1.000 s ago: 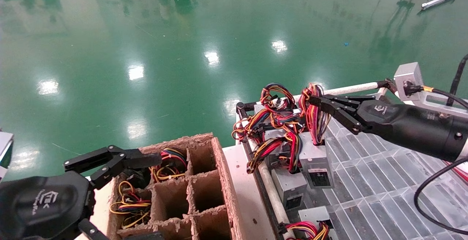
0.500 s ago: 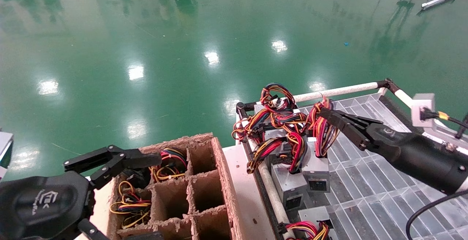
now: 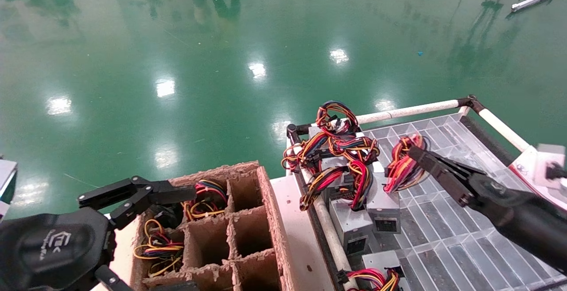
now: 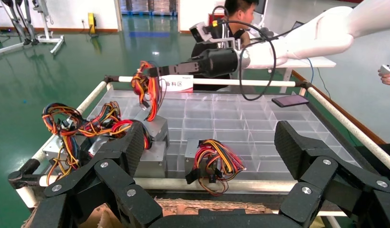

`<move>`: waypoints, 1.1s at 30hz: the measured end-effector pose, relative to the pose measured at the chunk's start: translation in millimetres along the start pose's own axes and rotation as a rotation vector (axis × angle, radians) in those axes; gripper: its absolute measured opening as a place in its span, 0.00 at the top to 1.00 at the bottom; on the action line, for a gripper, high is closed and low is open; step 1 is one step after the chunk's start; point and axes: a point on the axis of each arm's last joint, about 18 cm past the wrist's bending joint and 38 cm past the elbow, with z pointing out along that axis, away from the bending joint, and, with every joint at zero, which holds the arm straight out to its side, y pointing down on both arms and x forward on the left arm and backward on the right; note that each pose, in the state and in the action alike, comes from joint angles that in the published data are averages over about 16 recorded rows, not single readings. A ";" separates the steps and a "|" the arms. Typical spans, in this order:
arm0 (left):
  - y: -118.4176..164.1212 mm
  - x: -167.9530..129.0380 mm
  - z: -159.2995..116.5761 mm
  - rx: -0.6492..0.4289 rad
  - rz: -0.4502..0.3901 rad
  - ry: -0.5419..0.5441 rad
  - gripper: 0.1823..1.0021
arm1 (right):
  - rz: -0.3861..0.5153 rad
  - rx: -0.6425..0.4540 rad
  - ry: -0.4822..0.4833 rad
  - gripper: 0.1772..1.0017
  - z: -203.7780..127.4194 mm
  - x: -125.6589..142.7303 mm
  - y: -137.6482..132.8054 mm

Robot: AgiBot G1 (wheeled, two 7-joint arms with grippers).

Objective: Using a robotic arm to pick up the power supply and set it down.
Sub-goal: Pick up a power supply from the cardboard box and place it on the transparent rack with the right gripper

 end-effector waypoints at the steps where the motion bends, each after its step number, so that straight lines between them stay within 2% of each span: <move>1: 0.0 0.0 0.0 0.000 0.000 0.000 0.00 | 0.001 0.003 -0.001 0.98 -3.5 -1.0 0.9; 16: 0.0 0.0 0.0 0.000 0.000 0.000 0.00 | -0.014 0.011 -0.030 0.98 -41.0 -16.1 0.7; 33: 0.0 0.0 0.0 0.000 0.000 0.000 0.00 | 0.010 -0.049 0.080 0.98 -24.8 7.5 19.9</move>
